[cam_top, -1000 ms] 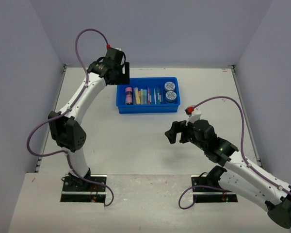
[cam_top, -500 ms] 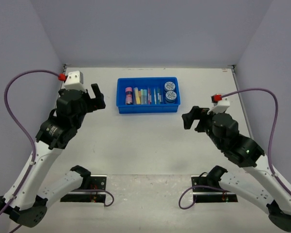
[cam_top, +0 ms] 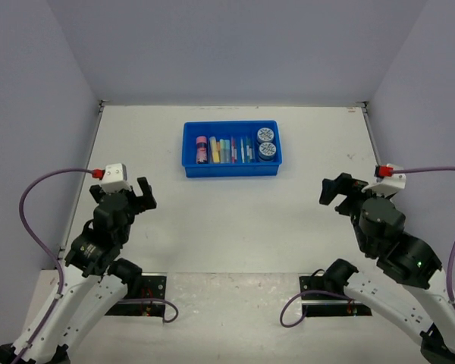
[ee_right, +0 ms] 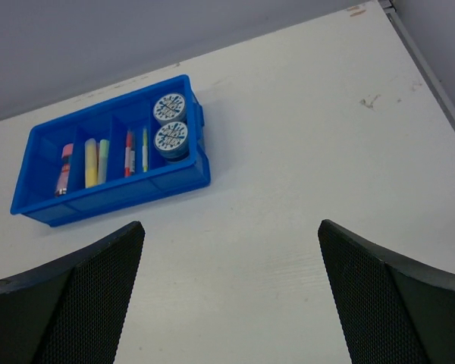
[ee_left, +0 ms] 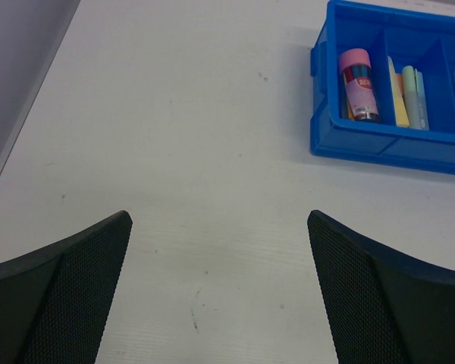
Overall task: Sort the stationery into containers
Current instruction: Reset both arms
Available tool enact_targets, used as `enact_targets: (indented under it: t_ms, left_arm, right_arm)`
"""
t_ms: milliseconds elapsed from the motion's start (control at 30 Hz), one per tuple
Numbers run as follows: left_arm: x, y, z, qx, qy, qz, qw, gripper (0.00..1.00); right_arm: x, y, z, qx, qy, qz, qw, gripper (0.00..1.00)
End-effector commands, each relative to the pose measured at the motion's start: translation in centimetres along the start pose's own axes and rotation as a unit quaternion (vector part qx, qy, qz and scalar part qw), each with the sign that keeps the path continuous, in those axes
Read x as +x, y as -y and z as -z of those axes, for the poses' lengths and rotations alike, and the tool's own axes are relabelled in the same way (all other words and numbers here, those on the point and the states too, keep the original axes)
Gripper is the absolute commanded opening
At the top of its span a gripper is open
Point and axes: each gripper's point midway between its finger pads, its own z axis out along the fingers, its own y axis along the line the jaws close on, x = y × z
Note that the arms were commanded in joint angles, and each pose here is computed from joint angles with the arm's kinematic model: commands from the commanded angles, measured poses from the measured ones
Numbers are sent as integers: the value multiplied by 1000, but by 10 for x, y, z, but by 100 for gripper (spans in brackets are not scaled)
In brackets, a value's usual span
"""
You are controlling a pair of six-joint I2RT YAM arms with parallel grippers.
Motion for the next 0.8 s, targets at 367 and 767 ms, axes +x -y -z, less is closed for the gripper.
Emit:
enact_targets:
  t_ms: [367,767]
  left_arm:
    - [-33,-5,9,7,92,42,995,100]
    - [-31,-4,7,3,84,42,996,100]
  right_arm:
    - [43,11,-27,57,-25,49,997,99]
    - [40,14,-23,54,-13,28,998,99]
